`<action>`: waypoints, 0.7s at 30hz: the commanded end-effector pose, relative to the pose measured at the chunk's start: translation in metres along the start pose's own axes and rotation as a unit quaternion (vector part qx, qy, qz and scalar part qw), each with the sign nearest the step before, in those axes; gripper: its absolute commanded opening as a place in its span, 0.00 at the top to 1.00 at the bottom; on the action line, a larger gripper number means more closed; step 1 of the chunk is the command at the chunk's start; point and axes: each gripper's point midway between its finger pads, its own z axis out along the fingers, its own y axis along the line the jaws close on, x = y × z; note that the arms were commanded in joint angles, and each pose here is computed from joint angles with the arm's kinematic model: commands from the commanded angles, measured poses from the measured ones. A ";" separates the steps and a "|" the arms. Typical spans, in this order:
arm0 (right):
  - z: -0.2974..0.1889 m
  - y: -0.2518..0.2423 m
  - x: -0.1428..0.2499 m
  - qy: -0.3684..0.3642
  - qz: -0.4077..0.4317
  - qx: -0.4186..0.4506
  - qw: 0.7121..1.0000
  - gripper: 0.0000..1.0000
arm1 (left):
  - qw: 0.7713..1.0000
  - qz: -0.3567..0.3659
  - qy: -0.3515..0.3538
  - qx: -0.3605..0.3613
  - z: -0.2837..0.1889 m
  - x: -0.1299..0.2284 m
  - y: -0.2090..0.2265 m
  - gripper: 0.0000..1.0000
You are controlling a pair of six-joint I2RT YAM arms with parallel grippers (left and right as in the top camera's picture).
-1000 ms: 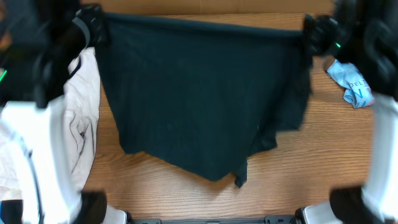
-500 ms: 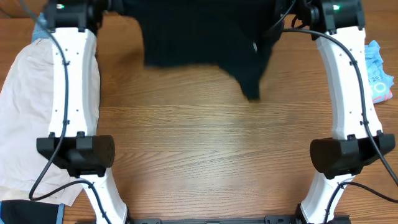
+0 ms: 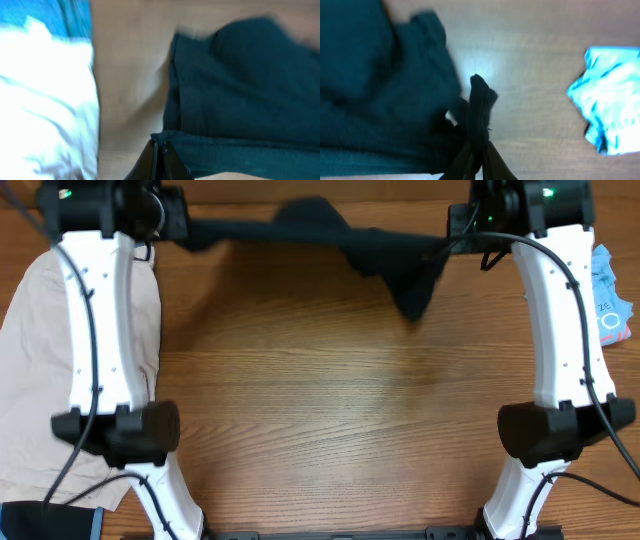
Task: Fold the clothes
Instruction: 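Lay the spread shirt flat on the table with both grippers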
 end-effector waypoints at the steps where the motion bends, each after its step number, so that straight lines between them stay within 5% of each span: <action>1: 0.039 -0.020 0.026 0.070 0.001 0.038 0.997 0.92 | 0.991 -0.004 0.129 -0.042 0.074 0.048 0.030 0.96; 6: 0.074 -0.020 0.075 0.164 -0.012 0.046 0.985 0.92 | 0.966 -0.013 0.255 -0.051 0.117 0.103 0.040 0.96; 21: 0.076 -0.003 0.147 0.307 -0.011 -0.003 0.952 0.91 | 0.940 0.013 0.341 0.000 0.110 0.146 -0.006 0.96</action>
